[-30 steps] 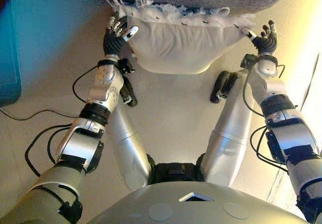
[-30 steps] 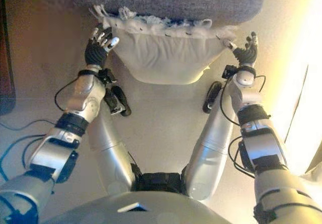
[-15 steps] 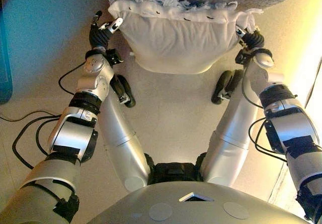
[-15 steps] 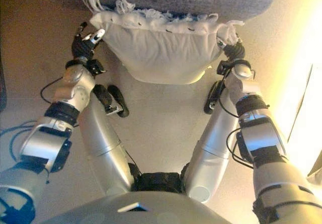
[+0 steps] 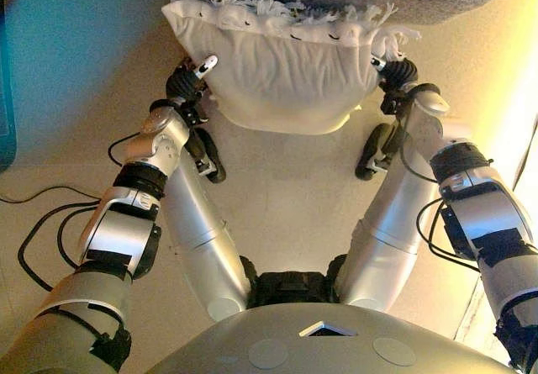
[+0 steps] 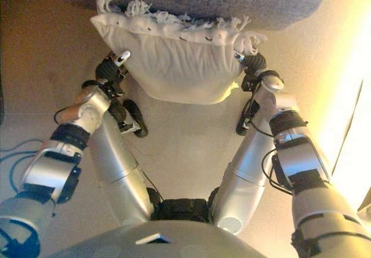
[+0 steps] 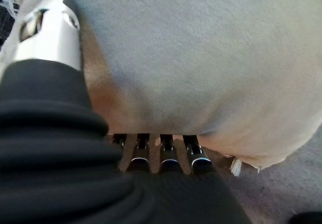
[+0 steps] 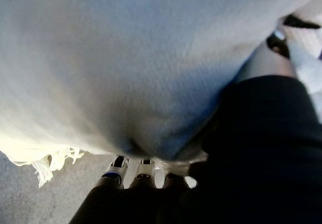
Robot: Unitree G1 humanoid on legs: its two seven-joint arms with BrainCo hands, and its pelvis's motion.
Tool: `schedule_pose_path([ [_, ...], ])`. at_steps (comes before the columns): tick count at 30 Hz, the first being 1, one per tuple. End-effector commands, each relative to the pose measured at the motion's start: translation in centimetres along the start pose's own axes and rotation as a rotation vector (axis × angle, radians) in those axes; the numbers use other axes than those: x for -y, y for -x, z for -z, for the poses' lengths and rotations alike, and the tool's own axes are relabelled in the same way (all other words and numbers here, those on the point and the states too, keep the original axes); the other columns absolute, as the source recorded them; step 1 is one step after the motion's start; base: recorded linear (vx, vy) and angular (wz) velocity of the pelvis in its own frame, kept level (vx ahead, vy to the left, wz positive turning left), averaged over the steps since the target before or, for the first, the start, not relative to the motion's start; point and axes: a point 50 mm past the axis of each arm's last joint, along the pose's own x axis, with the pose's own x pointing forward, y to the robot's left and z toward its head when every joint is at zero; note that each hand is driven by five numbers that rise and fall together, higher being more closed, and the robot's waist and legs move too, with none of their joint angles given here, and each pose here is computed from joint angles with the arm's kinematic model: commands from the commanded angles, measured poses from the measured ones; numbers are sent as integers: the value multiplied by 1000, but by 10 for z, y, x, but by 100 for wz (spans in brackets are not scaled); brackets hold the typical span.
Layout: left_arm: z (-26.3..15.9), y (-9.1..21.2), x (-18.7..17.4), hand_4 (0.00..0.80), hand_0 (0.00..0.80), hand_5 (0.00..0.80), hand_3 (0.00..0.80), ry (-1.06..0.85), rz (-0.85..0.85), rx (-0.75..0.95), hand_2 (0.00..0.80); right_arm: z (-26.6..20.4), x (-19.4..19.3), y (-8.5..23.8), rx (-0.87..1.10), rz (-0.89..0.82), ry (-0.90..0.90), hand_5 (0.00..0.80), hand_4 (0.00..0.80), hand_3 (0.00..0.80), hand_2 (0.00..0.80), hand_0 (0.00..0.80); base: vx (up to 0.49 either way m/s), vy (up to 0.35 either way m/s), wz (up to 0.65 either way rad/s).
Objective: Pick up the cushion and take it to the sofa
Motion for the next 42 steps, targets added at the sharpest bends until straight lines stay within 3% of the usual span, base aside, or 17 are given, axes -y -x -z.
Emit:
schedule_pose_path([
  [1, 10, -7, 20, 292, 292, 292, 292, 16, 99, -88, 292, 11, -20, -2, -40, -88, 40, 0, 0, 0, 0, 0, 0, 0, 0],
  [2, 8, -9, 22, 605, 605, 605, 605, 4, 111, -88, 605, 11, -21, -3, -43, -91, 40, 295, 295, 295, 295, 295, 0, 0, 0],
  [3, 5, -10, 24, 800, 800, 800, 800, -2, 115, -82, 800, 11, -22, -3, -46, -90, 36, 759, 759, 759, 759, 759, 0, 0, 0],
  [4, 3, -10, 25, 800, 800, 800, 800, -2, 119, -78, 800, 12, -22, -3, -46, -88, 29, 800, 800, 800, 800, 800, 0, 0, 0],
  [19, -13, -11, 38, 800, 800, 800, 800, 14, 172, 3, 800, 14, -20, 1, -49, -107, 0, 800, 800, 800, 800, 800, 0, 0, 0],
  [27, -29, -6, 50, 800, 800, 800, 800, 31, 266, 185, 800, -9, -29, 7, 173, -106, -43, 800, 800, 800, 800, 800, -54, -2, 1],
  [35, -27, 14, 67, 800, 800, 800, 800, -25, 289, 415, 800, -16, -52, 32, 424, -157, -120, 800, 800, 800, 800, 800, -51, 20, -7],
  [42, -13, 35, 66, 800, 800, 800, 800, -38, 236, 466, 800, 3, -54, 51, 462, -153, -126, 800, 800, 800, 800, 800, 87, 18, -7],
])
